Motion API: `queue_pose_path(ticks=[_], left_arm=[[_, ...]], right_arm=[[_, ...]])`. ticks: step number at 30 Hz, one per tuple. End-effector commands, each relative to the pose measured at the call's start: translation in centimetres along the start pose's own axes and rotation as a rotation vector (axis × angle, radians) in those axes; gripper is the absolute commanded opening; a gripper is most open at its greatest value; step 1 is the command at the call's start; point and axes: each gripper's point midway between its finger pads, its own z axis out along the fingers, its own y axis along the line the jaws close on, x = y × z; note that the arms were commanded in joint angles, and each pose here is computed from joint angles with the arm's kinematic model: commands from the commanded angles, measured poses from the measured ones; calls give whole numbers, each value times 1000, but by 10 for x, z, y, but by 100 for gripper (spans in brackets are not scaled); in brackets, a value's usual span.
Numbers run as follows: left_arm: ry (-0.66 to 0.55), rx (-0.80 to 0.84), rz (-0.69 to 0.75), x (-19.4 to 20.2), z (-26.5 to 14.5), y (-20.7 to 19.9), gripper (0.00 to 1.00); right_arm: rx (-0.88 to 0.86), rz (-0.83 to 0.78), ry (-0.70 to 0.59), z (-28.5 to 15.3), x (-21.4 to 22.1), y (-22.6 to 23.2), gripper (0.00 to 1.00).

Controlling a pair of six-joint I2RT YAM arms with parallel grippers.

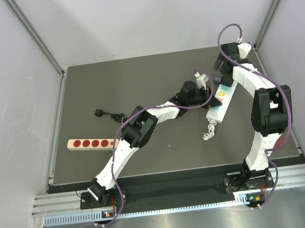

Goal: Pull the plug off the socket

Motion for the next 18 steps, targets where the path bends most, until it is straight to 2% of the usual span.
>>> queue_pose_path(ticks=[1,9,18], left_arm=[[-12,16,4,-2,7,4,0],[9,0,-42,9,6,13,0],[27,-14,-60,17,8,20,0]], right_arm=[[45,18,-102,-7,-14,17,100],[100,-65,-89,10,0,8,100],[114,-66,-82,18,12,-4,97]])
